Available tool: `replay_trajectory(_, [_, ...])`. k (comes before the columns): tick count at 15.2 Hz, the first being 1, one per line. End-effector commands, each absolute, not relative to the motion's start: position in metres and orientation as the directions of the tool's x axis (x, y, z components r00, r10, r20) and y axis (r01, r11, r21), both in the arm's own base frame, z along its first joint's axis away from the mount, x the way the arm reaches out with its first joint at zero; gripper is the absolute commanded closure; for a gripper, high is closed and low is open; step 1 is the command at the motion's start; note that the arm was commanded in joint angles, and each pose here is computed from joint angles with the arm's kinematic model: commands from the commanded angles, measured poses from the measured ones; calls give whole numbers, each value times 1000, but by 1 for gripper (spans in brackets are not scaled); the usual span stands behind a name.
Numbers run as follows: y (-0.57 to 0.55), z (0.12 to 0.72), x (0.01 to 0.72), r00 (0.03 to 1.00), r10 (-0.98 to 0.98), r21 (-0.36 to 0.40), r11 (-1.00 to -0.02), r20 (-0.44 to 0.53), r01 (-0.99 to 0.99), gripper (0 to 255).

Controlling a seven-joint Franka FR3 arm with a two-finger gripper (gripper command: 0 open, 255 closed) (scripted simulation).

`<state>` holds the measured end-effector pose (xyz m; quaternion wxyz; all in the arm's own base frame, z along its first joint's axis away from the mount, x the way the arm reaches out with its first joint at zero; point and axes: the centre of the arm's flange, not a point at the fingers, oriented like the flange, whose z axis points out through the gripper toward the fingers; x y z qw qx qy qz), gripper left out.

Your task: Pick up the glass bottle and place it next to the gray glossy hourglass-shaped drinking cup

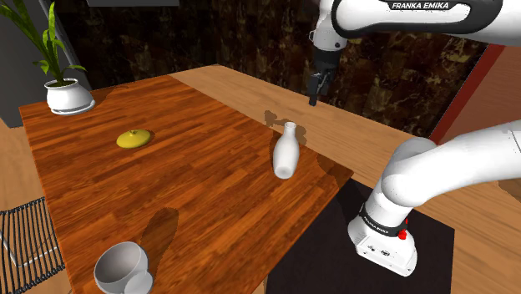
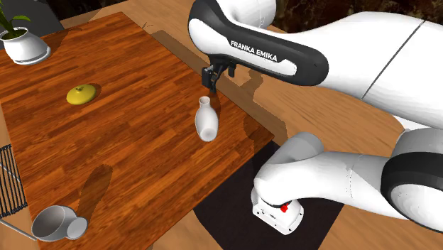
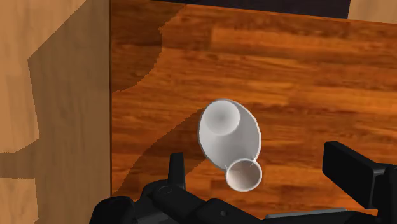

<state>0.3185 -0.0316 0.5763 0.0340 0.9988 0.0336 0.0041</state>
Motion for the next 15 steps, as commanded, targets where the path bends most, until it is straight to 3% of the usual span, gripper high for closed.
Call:
replay_trajectory(1, [-32,576,319,998,67,68,-995,6,67,0])
replay_trajectory(15, [-21,454,398,995,85,-2,-996,54,85,0])
